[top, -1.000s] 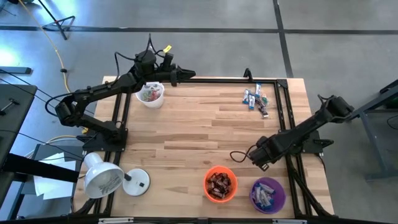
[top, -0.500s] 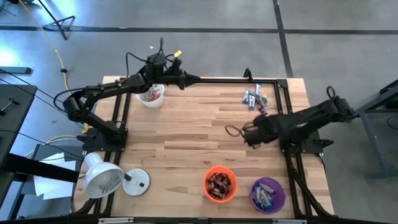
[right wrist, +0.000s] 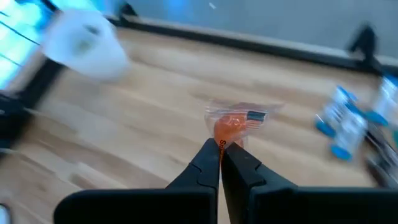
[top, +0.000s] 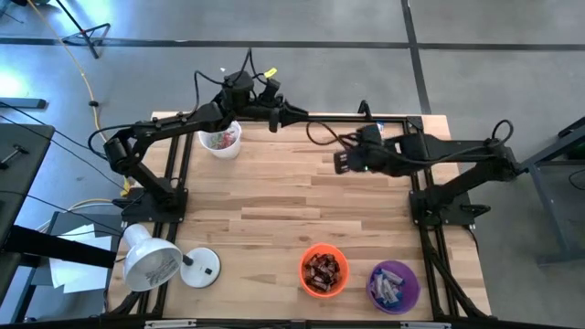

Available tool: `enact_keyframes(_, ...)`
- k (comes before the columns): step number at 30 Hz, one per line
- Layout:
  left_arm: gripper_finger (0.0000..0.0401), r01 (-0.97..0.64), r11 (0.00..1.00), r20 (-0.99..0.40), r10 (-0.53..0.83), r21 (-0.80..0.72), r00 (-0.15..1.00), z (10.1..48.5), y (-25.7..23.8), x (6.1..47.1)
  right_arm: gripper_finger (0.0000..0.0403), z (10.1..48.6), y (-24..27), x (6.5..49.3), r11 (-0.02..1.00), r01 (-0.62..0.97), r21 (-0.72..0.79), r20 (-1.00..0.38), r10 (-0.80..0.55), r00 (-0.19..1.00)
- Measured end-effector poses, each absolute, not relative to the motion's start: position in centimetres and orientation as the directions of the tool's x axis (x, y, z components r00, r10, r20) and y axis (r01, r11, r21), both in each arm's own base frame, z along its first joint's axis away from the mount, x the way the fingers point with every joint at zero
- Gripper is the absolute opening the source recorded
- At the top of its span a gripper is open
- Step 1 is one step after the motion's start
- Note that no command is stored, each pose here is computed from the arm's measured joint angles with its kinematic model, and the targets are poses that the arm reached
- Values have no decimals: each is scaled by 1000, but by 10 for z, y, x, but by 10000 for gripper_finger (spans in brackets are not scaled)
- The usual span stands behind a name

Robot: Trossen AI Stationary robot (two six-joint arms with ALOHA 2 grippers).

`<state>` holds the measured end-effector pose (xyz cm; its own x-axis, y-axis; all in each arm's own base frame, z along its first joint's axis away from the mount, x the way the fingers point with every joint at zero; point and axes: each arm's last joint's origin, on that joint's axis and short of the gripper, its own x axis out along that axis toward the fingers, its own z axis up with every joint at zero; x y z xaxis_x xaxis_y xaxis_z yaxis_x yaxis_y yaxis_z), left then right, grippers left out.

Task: Organize candy in baskets
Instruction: Put the orange gummy into the white bucket

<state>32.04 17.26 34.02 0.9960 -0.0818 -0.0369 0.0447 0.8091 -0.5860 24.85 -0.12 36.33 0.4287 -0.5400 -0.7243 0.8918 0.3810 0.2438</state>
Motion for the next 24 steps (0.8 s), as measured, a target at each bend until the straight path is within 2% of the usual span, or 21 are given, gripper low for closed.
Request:
enact_keyframes(5,127,51,809,-16,-74,-585,997,348,169,324,0,376,-10,262,468,831,300,-635,-552,540)
enact_keyframes(17,127,-22,807,-14,17,-590,1000,349,145,337,0,399,-27,281,606,716,347,-432,-575,695)
enact_keyframes(24,127,-10,832,8,17,-555,1000,352,144,338,0,402,-32,283,632,688,356,-410,-556,723)
